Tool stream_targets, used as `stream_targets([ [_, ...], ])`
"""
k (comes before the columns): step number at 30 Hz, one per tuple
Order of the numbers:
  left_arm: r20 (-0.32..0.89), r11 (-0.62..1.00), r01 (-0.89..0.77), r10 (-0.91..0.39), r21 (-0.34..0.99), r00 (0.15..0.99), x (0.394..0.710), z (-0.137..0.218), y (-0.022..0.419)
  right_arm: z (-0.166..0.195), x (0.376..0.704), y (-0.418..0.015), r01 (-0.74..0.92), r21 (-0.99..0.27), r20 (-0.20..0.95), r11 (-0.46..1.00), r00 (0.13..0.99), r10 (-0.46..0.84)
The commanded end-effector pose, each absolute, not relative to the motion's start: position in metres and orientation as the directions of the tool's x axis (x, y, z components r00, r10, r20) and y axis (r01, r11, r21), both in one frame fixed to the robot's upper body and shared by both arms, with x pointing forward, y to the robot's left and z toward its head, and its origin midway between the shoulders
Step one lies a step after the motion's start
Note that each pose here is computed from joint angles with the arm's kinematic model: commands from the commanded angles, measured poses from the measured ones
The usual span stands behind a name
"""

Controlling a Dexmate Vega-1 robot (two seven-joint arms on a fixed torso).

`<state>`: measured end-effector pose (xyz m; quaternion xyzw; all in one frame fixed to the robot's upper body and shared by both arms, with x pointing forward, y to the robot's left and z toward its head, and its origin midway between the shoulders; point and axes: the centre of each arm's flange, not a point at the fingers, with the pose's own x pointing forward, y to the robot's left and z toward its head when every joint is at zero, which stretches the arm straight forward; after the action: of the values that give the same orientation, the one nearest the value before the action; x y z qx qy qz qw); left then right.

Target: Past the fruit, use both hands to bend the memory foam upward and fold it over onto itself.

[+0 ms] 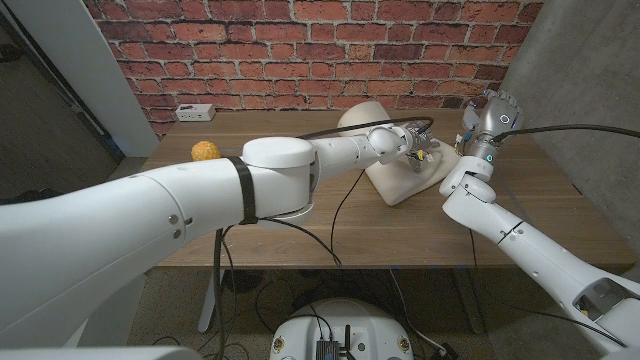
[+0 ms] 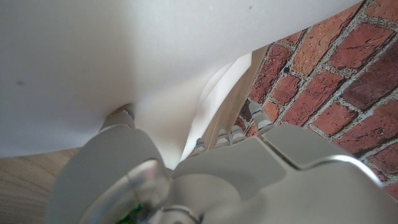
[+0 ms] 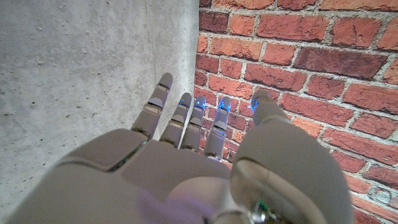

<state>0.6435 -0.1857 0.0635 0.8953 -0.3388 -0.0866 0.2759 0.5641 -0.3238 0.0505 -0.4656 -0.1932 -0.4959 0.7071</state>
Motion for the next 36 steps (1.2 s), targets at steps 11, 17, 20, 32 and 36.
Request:
stream_targets([
  [11,0.025,-0.61,-0.537,-0.647,0.582,0.762,0.648,0.057,-0.18,0.075,0.592,-0.324,0.494,-0.865,0.403,0.089,0.79,-0.463],
  [17,0.004,-0.658,-0.56,-0.647,0.503,0.763,0.647,0.054,-0.18,0.076,0.596,-0.322,0.438,-0.897,0.347,0.055,0.777,-0.526],
  [20,-0.007,-0.681,-0.566,-0.642,0.465,0.766,0.648,0.051,-0.18,0.078,0.596,-0.32,0.421,-0.906,0.338,0.039,0.777,-0.531],
  [32,-0.024,-0.715,-0.564,-0.628,0.413,0.778,0.65,0.046,-0.177,0.088,0.61,-0.316,0.172,-0.985,0.131,0.012,0.793,-0.595],
  [36,-0.027,-0.721,-0.565,-0.626,0.401,0.779,0.65,0.045,-0.177,0.092,0.613,-0.315,0.093,-0.996,0.069,0.007,0.787,-0.613],
])
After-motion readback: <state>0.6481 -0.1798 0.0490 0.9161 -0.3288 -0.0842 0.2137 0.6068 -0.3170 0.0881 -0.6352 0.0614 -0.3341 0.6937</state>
